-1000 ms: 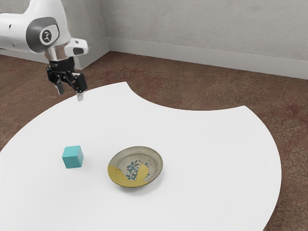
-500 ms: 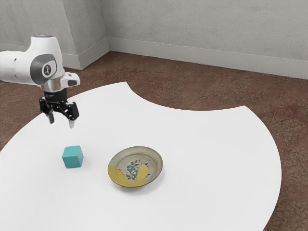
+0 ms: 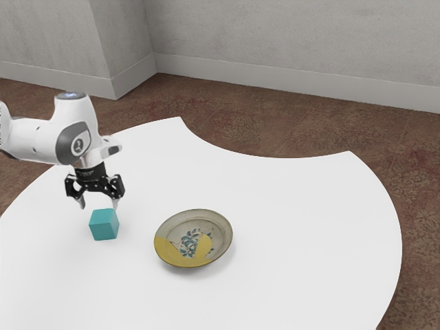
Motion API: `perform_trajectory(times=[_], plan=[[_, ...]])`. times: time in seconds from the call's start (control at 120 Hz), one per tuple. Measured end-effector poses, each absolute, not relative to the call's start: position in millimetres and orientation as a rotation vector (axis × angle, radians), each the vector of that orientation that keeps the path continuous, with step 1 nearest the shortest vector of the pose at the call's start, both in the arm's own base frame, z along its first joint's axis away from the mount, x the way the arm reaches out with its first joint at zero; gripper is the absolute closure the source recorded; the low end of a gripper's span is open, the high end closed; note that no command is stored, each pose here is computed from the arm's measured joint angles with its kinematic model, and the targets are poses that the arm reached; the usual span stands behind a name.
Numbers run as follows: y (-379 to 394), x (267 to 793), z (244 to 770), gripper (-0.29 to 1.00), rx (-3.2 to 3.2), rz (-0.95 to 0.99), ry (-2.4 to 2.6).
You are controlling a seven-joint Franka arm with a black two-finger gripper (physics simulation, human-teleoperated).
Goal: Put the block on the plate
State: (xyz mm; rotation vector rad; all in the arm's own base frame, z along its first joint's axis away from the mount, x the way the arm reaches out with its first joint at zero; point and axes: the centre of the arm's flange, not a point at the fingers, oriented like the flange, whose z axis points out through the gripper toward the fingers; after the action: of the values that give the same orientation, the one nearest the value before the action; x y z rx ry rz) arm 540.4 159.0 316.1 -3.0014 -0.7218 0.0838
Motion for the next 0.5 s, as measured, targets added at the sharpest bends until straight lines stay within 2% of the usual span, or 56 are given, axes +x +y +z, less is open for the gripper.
perform_trajectory(times=[0.5], plan=[[149.5,531.0,274.4,0.00,-2.927,0.077,-0.954]])
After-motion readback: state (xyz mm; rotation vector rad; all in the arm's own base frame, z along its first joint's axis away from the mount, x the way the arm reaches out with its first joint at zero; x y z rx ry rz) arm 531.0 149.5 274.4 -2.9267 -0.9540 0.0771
